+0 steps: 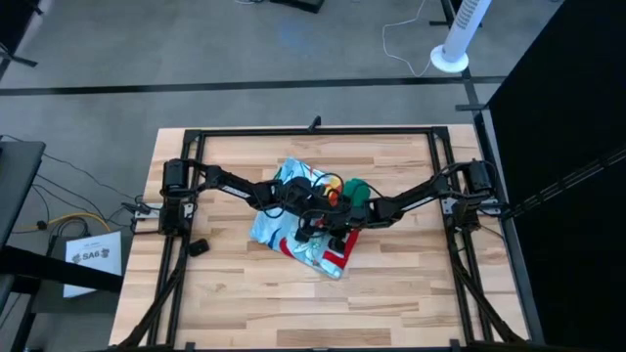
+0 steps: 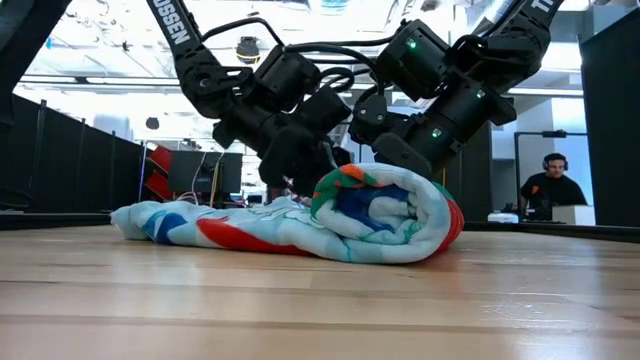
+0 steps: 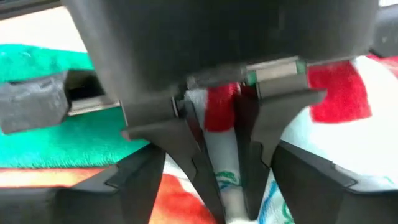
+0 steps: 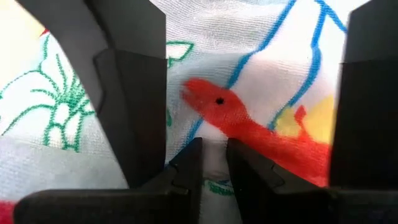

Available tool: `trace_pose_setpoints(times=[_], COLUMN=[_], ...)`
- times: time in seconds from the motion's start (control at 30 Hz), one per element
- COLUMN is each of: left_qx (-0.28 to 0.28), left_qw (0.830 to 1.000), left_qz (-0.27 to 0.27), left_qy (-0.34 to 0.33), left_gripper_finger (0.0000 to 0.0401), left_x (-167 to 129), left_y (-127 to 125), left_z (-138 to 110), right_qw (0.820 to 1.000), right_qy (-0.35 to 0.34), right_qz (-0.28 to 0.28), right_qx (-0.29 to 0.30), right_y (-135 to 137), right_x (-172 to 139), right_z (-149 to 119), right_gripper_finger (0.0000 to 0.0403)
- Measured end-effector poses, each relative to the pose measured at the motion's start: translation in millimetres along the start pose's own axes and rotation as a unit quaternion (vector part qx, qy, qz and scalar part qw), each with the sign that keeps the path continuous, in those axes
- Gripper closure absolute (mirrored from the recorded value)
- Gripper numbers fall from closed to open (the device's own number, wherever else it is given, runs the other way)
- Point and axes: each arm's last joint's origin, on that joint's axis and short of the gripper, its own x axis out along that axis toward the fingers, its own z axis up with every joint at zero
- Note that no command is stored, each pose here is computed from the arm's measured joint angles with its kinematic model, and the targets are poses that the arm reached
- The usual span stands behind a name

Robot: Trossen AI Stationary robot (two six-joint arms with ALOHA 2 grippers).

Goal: Roll towel
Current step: Roll the multicolor dinosaur print towel

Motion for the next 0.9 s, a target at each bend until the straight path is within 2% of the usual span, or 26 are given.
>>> trace_pose_setpoints(times=[0.2, 0.5, 0.7, 0.9], left_qx=[0.019, -0.001, -0.018, -0.079], left_qw=[1.0, 1.0, 1.0, 0.997], left_qz=[-0.004, -0.014, -0.005, 0.014], left_qy=[-0.003, -0.025, 0.004, 0.014], left_gripper_finger=[0.0081, 0.0077, 0.0077, 0.0077], left_x=[3, 33, 35, 33], left_y=[-7, -5, -6, 0], left_z=[3, -23, -35, -40], right_qw=[1.0, 1.0, 1.0, 0.998], right_qy=[0.0, 0.002, 0.025, 0.057], right_qz=[0.0, 0.0, -0.011, -0.039], right_qx=[0.0, -0.003, -0.013, -0.005], right_y=[0, 1, 2, -6], right_x=[0, -6, -44, -98], right_z=[0, 1, 9, 12], right_gripper_finger=[0.0337, 0.0337, 0.0337, 0.0337])
